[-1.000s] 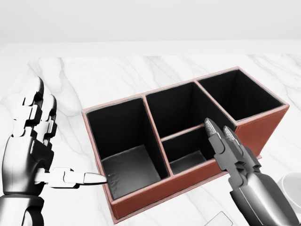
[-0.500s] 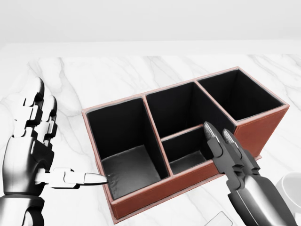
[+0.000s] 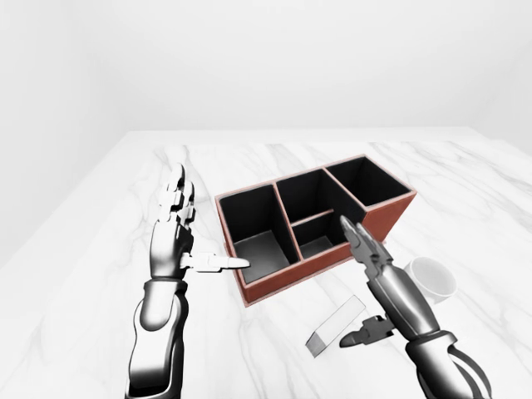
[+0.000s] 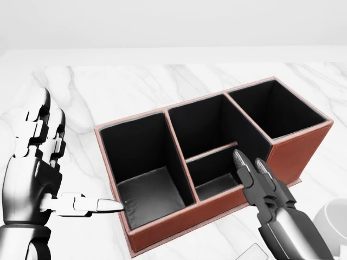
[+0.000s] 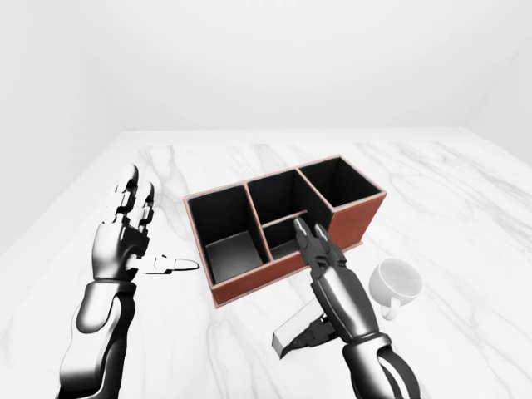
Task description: Pick up the book and place it in the front compartment of the caddy.
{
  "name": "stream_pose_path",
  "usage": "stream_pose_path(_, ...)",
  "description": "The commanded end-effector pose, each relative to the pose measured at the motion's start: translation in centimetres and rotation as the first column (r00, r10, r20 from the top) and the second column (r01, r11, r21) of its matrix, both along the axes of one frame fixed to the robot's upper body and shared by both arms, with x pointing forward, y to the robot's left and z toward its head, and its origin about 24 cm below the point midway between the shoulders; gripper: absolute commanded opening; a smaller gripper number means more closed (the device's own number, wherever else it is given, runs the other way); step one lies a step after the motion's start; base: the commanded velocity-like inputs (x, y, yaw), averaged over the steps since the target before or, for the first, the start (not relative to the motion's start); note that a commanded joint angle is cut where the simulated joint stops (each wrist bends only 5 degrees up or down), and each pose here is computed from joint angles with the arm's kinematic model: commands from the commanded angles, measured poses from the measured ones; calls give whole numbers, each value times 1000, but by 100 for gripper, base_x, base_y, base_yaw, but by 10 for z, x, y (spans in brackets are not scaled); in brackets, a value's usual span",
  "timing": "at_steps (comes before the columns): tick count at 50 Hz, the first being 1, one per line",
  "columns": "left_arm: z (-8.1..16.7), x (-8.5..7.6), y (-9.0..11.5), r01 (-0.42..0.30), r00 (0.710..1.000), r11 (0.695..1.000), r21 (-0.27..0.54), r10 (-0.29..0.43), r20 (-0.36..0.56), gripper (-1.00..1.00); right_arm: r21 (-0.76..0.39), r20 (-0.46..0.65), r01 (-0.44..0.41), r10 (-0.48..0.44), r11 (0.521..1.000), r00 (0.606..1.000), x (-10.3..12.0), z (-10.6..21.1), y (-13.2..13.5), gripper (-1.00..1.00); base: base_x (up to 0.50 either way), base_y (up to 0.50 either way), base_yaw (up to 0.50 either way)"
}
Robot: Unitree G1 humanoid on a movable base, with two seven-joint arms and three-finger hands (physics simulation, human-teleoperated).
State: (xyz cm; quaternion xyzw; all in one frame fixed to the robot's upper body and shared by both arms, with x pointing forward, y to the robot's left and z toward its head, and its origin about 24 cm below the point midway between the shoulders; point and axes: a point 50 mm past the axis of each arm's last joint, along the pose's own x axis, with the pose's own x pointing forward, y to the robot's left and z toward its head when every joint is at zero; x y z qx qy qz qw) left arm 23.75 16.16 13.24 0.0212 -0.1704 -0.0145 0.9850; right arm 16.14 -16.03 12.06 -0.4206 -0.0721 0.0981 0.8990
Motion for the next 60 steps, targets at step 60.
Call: stream_pose_path(60, -4, 1, -1, -1, 1000, 1000, -1, 1, -16, 100, -32, -101, 36, -39, 999, 994, 2, -38, 4, 100, 0, 0, 0)
